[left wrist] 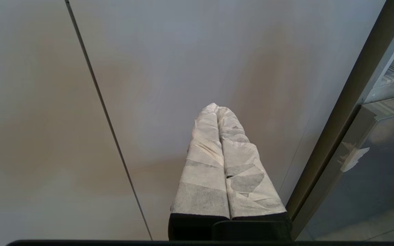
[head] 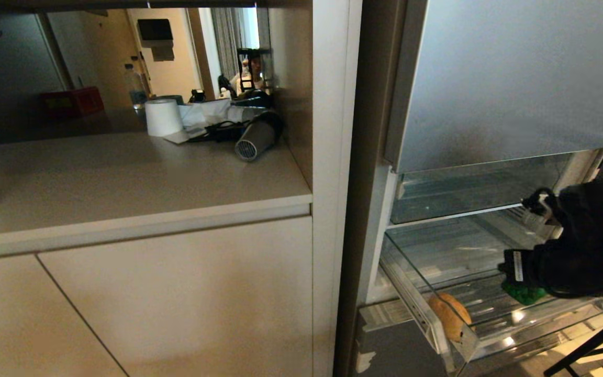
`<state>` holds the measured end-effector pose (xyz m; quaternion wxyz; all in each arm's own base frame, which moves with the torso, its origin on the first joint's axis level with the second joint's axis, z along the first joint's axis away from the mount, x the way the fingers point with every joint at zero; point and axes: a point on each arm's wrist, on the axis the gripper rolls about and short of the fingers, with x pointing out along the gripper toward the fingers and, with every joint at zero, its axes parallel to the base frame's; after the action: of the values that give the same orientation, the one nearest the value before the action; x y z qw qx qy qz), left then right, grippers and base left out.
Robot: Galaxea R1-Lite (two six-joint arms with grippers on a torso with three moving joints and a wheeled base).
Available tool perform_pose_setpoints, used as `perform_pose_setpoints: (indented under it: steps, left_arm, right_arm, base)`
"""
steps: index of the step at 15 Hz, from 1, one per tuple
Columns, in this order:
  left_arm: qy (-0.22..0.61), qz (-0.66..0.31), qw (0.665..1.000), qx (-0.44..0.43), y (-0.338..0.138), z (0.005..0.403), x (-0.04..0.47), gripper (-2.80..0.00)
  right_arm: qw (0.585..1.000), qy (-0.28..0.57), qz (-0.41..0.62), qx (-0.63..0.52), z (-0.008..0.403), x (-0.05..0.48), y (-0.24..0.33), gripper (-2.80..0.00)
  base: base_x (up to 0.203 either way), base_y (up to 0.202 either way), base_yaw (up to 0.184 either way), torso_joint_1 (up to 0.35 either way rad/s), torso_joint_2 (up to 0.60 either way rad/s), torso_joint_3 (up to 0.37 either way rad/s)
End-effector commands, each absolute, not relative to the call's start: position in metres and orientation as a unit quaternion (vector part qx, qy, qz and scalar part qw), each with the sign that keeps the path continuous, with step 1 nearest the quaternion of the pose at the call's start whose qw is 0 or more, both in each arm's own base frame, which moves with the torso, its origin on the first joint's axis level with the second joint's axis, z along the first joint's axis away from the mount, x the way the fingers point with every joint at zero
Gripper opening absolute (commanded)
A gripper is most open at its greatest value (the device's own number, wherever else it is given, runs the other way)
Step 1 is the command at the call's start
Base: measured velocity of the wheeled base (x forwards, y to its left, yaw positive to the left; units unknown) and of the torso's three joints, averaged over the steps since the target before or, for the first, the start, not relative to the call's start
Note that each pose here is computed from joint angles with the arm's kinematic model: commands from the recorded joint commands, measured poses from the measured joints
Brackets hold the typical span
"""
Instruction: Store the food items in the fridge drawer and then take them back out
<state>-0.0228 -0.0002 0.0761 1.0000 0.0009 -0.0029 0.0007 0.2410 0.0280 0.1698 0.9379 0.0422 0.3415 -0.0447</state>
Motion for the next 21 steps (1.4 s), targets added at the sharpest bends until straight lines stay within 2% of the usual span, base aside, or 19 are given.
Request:
perform_pose_setpoints:
  steps: [1,5,9,16,21]
  left_arm:
    - [-0.002,0.001,1.0,0.001,0.0,0.075,-0.023,-2.8]
    - [-0.002,0.001,1.0,0.001,0.0,0.075,-0.023,-2.8]
    - [-0.002,0.001,1.0,0.001,0.0,0.075,-0.023,-2.8]
    - [-0.002,0.001,1.0,0.001,0.0,0.075,-0.023,-2.8]
    - [-0.002,0.001,1.0,0.001,0.0,0.075,-0.023,-2.8]
  right_arm:
    - [0.951,0.303,-0.039,0.048,0.186,0.207,0.025,-2.8]
    - [0.958,0.28,-0.041,0.055,0.181,0.154,0.017,-2.8]
    - [0.94,0.319,-0.1,0.067,0.145,0.124,0.006,-2.8]
    - [0.904,0.402,-0.124,0.08,0.111,0.169,0.003,-2.8]
    - [0.902,0.406,-0.117,0.085,0.094,0.201,0.004,-2.8]
  base:
    - [0.0,0.0,0.0,0.0,0.0,0.0]
    - [0.0,0.0,0.0,0.0,0.0,0.0]
    - [0.0,0.0,0.0,0.0,0.0,0.0]
    - [0.0,0.0,0.0,0.0,0.0,0.0]
    - [0.0,0.0,0.0,0.0,0.0,0.0]
